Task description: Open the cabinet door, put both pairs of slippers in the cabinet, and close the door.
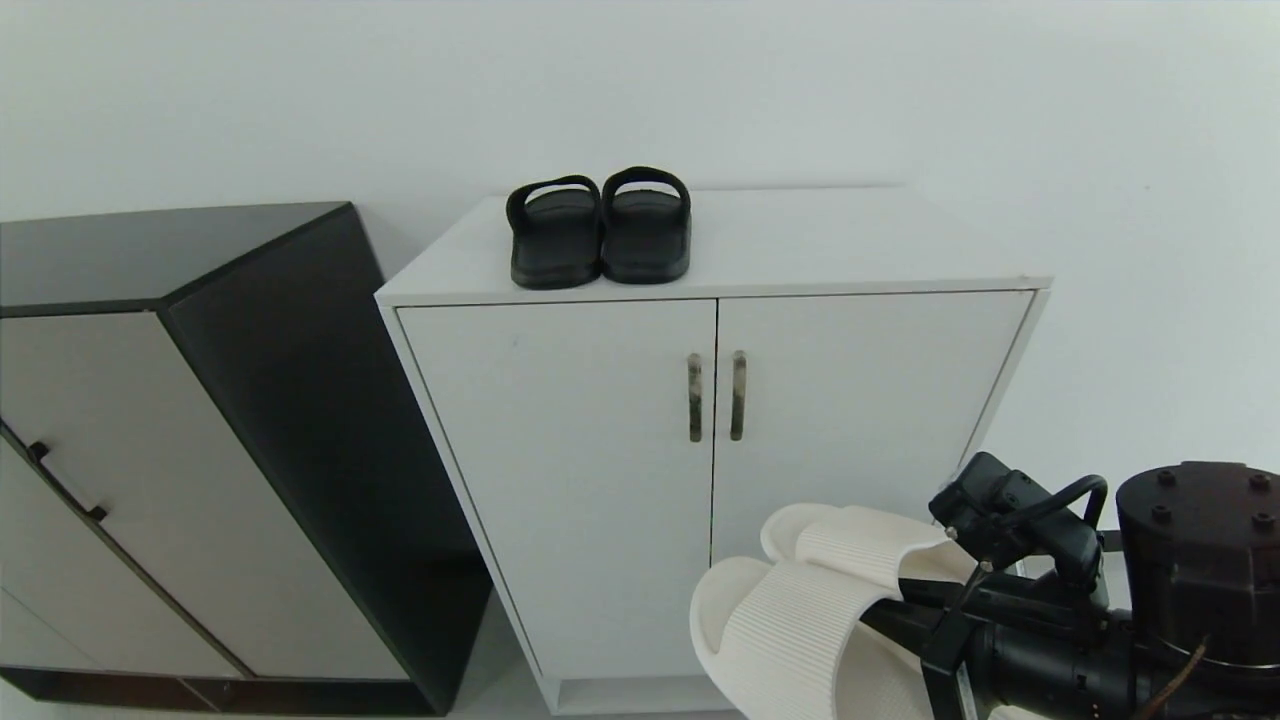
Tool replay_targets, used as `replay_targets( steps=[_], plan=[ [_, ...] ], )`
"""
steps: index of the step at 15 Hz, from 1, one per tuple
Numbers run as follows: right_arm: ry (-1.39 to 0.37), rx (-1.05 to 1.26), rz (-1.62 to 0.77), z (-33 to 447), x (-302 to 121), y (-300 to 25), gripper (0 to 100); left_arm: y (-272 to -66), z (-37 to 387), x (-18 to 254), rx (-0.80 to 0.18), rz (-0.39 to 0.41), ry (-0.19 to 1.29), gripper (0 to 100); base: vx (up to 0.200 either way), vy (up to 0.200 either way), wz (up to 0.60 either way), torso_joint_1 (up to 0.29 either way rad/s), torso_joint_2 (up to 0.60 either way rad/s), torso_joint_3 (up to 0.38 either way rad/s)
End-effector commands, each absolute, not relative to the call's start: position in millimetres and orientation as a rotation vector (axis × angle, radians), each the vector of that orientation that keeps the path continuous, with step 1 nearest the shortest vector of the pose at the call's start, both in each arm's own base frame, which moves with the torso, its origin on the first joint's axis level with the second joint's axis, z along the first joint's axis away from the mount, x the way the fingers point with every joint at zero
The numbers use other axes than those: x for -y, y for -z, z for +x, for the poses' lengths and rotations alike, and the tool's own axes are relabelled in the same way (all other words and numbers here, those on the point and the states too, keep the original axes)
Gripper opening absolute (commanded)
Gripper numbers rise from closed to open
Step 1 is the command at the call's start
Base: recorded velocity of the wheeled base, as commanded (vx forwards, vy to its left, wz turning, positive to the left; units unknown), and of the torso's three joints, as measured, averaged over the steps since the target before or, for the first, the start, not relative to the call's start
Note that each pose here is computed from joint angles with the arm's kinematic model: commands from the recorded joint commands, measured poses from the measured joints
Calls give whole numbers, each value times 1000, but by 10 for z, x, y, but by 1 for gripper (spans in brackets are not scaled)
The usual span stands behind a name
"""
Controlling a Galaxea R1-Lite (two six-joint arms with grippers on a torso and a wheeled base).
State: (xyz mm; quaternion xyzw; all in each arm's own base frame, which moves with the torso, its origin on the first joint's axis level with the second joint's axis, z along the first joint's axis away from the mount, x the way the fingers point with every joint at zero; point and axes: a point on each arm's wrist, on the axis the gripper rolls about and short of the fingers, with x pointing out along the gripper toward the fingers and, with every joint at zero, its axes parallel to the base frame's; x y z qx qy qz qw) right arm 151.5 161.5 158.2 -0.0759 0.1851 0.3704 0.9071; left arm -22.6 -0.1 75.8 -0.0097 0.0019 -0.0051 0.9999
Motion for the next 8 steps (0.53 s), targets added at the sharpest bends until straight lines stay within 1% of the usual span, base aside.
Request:
replay_targets(
  steps=[1, 5, 8],
  plan=[
    [-766, -383, -163, 1509, -1610, -1573, 0, -756, -225, 1, -5, -20, 11, 100, 0, 0, 0, -149, 481, 325],
    [-767, -382, -163, 1497, -1603, -1573, 0, -760, -221, 1, -11, -17, 11, 100, 0, 0, 0, -126, 463, 332],
    [-769, -386, -165, 1499, -1605, -1562, 0, -759, -223, 1, -8, -17, 9, 100, 0, 0, 0, -80, 455, 362]
  ],
)
